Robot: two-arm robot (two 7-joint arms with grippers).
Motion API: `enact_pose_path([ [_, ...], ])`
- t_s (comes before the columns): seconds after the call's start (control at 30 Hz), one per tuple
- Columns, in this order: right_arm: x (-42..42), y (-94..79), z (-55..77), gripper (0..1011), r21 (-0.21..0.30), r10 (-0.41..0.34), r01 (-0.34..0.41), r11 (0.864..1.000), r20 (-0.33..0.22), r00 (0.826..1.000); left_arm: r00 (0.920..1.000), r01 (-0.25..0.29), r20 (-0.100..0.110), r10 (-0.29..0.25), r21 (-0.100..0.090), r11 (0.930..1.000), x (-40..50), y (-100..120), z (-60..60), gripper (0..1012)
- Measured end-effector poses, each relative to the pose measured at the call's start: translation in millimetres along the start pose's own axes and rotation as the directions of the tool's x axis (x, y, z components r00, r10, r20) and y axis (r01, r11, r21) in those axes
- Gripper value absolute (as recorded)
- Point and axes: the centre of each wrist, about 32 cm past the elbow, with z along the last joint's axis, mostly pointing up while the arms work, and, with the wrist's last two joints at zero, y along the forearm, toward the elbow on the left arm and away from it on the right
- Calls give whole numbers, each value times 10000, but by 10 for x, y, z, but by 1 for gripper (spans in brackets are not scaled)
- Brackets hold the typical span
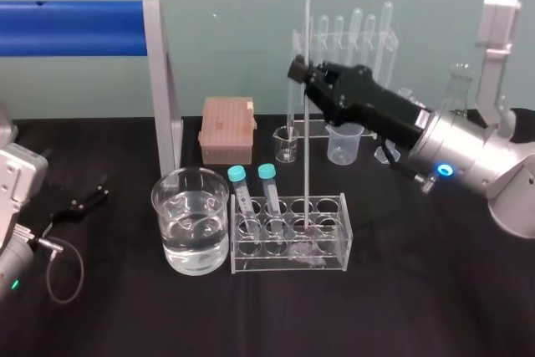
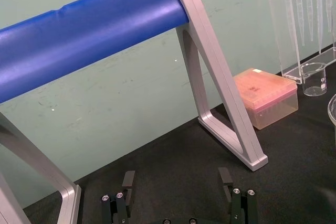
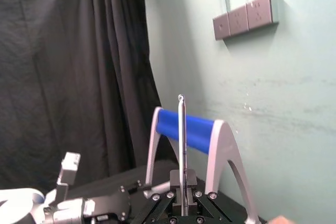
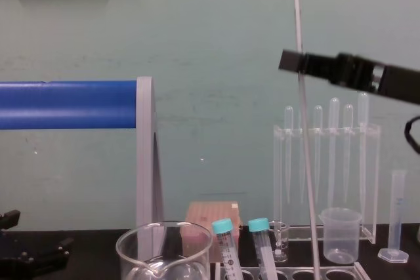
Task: Hold the thermometer with one hand and immerse one end into the beaker, then reinsert it into the test tube rack.
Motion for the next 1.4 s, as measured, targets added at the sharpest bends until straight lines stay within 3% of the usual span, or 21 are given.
enact_pose_path([
  [0.3, 37, 69, -128, 56, -132, 120, -118, 9998, 197, 9997, 10000, 0, 0, 0, 0, 10000, 0, 0, 0, 1008],
  [0.5, 47, 120, -257, 56, -614, 320, -292, 9977, 444, 9985, 10000, 0, 1, 0, -1, 10000, 0, 0, 0, 1008],
  [0.9, 78, 192, -429, 56, -1345, 476, -423, 9900, 365, 9982, 10000, 0, 0, 0, -1, 10000, 0, 0, 0, 1008],
  [1.4, 105, 216, -446, 56, -1492, 525, -454, 9878, 440, 9976, 10000, 0, 0, 0, -1, 10000, 0, 0, 0, 1008],
])
